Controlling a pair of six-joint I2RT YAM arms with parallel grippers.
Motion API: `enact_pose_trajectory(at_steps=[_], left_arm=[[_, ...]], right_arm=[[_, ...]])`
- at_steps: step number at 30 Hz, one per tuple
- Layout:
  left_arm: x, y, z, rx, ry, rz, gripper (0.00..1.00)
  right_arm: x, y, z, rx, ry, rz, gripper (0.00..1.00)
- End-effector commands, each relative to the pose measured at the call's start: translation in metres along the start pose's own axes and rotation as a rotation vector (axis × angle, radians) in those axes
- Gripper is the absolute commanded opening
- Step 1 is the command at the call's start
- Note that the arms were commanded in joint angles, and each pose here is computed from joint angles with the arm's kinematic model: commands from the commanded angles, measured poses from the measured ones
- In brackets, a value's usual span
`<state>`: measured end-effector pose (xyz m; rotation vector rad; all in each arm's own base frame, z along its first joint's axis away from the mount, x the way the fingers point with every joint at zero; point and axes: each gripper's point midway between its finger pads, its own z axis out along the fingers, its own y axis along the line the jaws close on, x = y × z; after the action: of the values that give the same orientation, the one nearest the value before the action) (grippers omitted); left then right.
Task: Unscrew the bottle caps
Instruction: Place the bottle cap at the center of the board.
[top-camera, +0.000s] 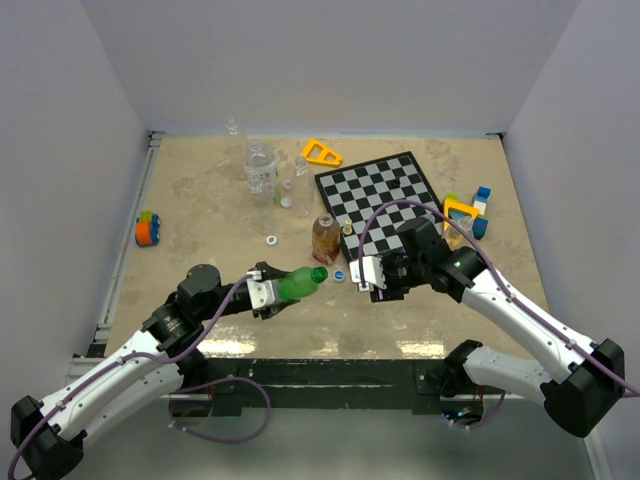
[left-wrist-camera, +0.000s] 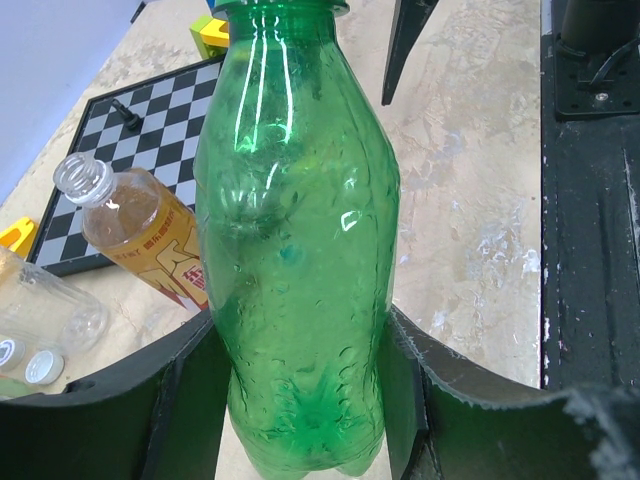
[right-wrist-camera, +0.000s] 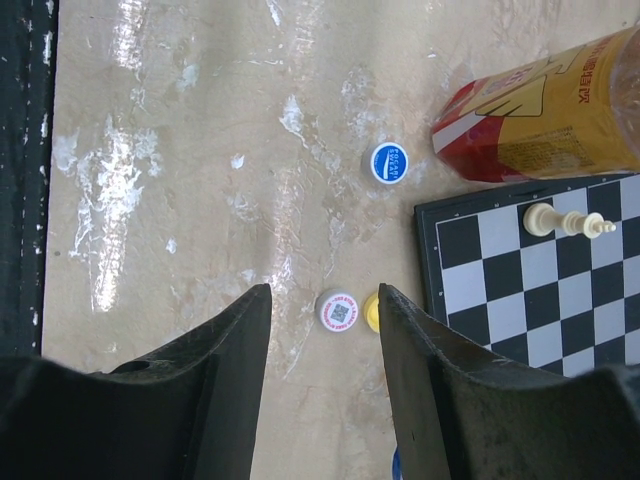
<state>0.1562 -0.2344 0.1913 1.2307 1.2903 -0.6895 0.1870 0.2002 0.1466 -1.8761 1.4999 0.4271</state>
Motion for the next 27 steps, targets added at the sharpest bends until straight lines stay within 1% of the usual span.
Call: enact_pose_trajectory(at_steps=[1, 27], left_arm=[[-0.0126, 0.0028, 0.0015, -0.003, -0.051, 0.017, 0.0], [-0.0121, 0.0011, 0.0023, 0.007, -0.05, 0.017, 0.0]], right_arm=[[-0.0204, -0.0059, -0.0129, 0.018, -0.061, -0.039, 0.51], [-0.0251, -0.0014, -0.0173, -0.013, -0.071, -0.068, 0.52]])
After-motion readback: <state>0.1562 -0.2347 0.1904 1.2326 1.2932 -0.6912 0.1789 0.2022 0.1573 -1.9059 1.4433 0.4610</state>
